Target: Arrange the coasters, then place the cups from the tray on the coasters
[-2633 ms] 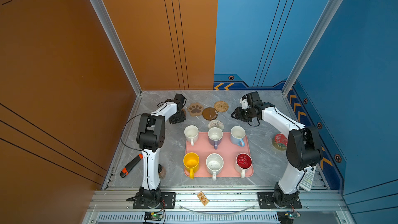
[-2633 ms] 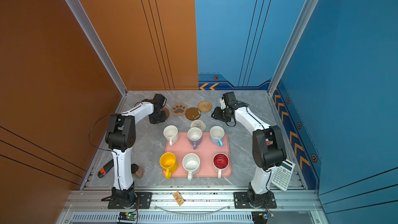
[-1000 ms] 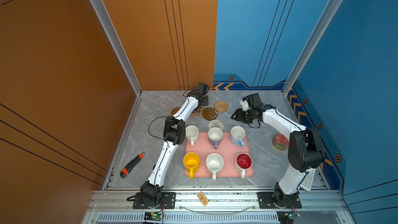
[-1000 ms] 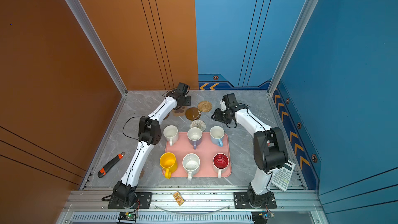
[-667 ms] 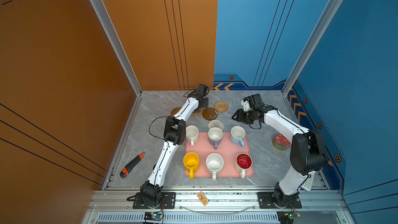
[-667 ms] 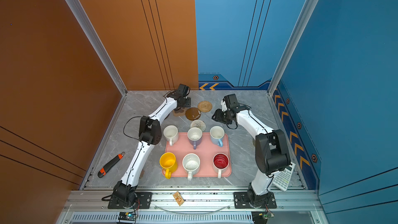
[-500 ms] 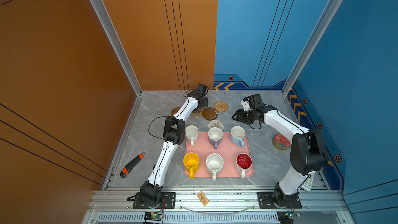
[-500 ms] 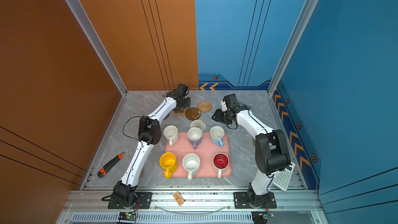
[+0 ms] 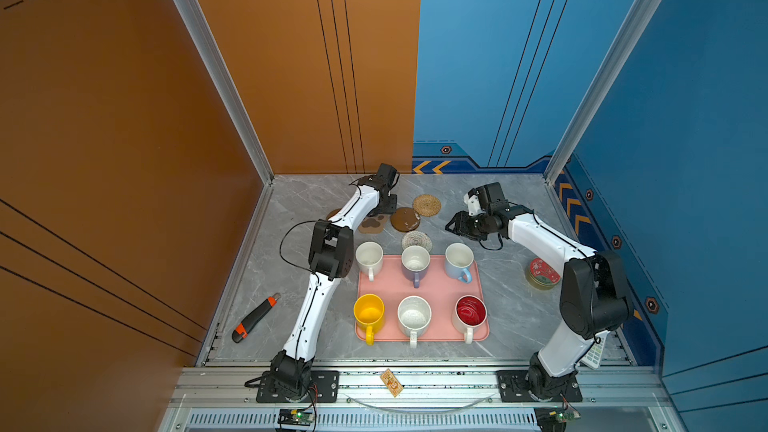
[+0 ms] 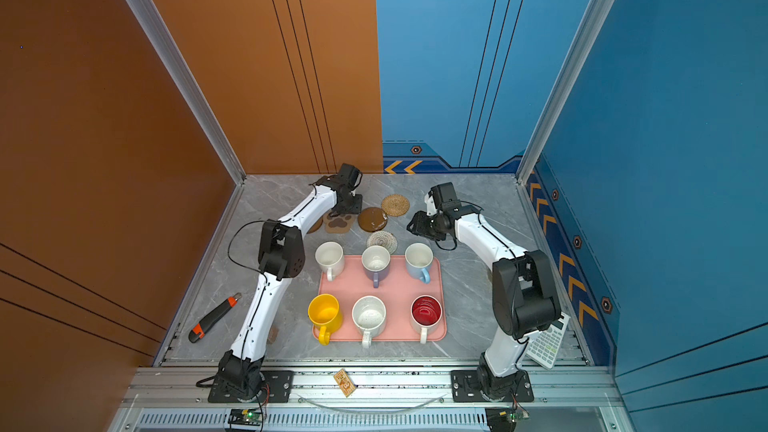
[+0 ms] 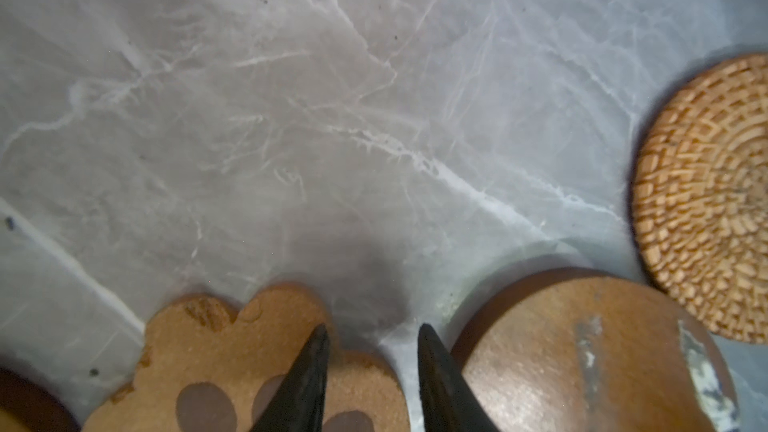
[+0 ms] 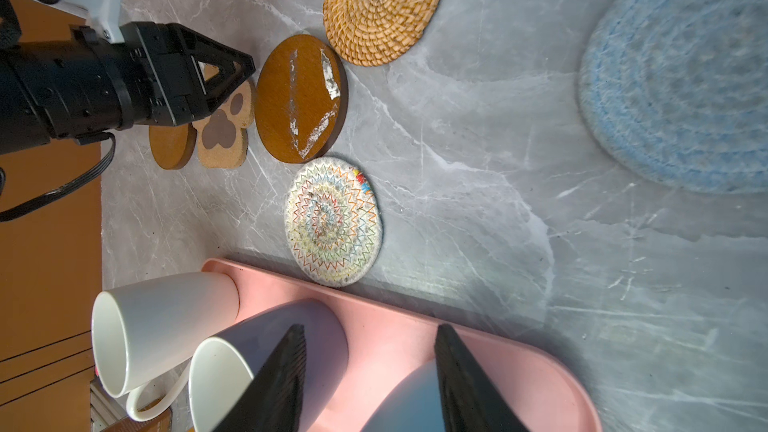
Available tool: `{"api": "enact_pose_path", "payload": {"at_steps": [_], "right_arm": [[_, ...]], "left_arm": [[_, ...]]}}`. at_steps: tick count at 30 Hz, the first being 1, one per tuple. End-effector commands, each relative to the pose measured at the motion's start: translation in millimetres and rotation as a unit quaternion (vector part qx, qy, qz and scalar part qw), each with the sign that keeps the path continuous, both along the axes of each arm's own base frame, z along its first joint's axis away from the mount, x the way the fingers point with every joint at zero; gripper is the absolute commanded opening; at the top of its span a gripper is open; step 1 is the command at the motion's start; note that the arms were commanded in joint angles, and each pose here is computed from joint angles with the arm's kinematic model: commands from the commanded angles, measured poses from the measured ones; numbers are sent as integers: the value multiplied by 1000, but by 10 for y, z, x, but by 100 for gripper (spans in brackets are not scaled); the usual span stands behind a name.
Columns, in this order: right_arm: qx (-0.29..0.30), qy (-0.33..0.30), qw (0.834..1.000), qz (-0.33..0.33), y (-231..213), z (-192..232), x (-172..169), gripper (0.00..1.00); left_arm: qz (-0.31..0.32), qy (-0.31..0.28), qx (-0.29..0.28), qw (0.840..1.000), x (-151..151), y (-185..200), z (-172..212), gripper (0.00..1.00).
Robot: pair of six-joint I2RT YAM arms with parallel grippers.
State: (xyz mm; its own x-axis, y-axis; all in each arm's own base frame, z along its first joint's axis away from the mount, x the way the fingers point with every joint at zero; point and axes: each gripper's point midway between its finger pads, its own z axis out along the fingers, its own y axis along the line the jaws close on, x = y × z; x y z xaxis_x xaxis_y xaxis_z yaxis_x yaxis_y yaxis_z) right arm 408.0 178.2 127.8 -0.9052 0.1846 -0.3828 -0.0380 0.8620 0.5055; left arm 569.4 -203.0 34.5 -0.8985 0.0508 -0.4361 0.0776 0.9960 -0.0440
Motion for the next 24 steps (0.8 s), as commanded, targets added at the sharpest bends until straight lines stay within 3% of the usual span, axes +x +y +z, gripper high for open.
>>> {"api": "enact_pose_path", "payload": {"at_steps": [1,16,24], "right_arm": [[12,-7,1000,1,36,75,-44,49],[16,-16,1000,2,48,154,-66,50],[25,-19,1000,4,78,174,-33,50]], "left_arm": [[1,91,51,995,-421,209,-338,37],[19,53,84,995,-234,463,-112,38],[11,-24,55,998,29,187,431,43]]}}
